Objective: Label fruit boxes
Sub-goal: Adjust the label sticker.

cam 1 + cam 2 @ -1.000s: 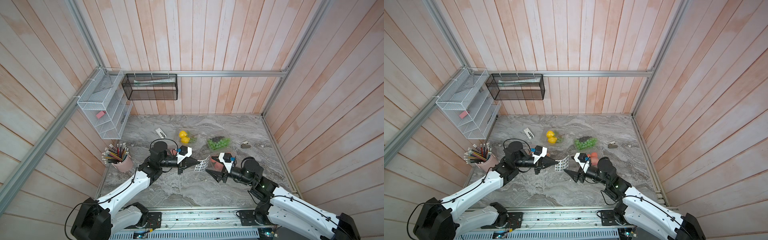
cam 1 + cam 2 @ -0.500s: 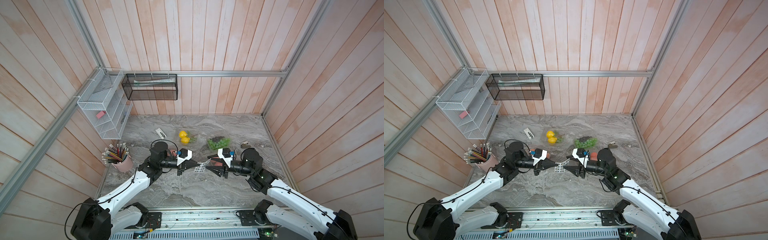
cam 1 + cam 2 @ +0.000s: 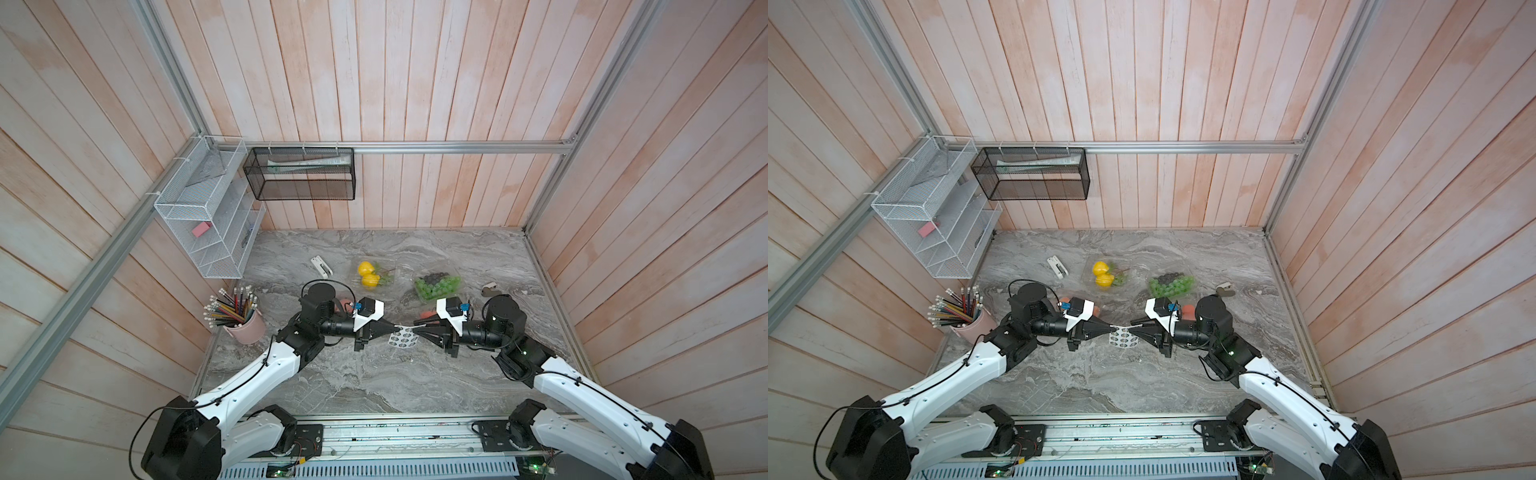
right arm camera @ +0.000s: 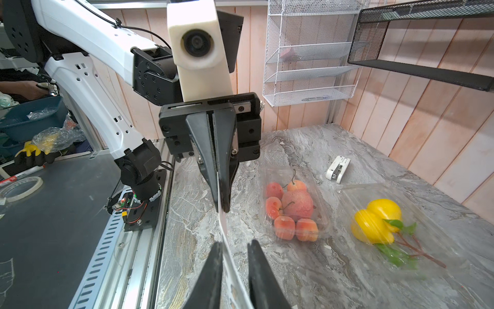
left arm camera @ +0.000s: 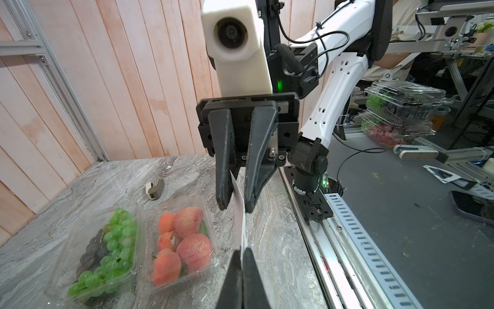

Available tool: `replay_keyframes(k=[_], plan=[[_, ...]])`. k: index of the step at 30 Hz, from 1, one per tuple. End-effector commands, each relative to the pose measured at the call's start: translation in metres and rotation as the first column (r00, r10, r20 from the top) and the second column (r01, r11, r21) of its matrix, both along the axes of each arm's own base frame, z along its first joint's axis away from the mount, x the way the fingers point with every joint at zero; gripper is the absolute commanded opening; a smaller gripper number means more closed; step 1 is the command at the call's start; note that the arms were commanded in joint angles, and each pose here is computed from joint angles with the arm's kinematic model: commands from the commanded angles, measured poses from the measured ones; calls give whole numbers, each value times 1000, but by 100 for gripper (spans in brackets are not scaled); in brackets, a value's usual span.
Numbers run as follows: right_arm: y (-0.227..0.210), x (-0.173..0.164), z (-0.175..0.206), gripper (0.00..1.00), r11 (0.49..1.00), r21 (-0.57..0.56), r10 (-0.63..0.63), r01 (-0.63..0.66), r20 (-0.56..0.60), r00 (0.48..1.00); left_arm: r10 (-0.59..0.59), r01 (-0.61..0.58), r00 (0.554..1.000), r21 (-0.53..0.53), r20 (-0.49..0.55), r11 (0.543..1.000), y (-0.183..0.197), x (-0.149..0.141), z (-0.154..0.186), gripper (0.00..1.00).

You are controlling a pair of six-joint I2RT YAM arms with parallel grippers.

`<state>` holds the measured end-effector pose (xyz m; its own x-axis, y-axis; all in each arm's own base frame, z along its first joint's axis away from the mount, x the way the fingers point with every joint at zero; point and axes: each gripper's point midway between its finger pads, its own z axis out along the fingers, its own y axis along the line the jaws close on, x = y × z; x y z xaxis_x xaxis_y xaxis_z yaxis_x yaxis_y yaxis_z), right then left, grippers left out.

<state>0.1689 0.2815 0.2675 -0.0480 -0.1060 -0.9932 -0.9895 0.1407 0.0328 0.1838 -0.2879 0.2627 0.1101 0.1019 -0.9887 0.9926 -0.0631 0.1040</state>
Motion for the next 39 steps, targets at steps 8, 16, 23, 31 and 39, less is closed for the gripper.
replay_keyframes(k=[8,16,23,31,39], plan=[[-1,1,11,0,1000,5,6,-6,34,999,-13,14,999,-34,36,999,0,-3,17,10],[0,-4,18,0,999,23,39,-41,48,998,-11,12,1000,-41,25,999,-3,0,16,38],[1,-5,20,0,998,24,53,-55,53,997,-18,19,1000,-45,16,999,-7,3,17,38],[2,-5,16,0,998,8,61,-61,53,997,-44,45,999,-46,14,998,-12,1,19,25],[2,-5,20,0,998,14,57,-58,62,996,-47,47,999,-44,9,998,-12,-1,18,3]])
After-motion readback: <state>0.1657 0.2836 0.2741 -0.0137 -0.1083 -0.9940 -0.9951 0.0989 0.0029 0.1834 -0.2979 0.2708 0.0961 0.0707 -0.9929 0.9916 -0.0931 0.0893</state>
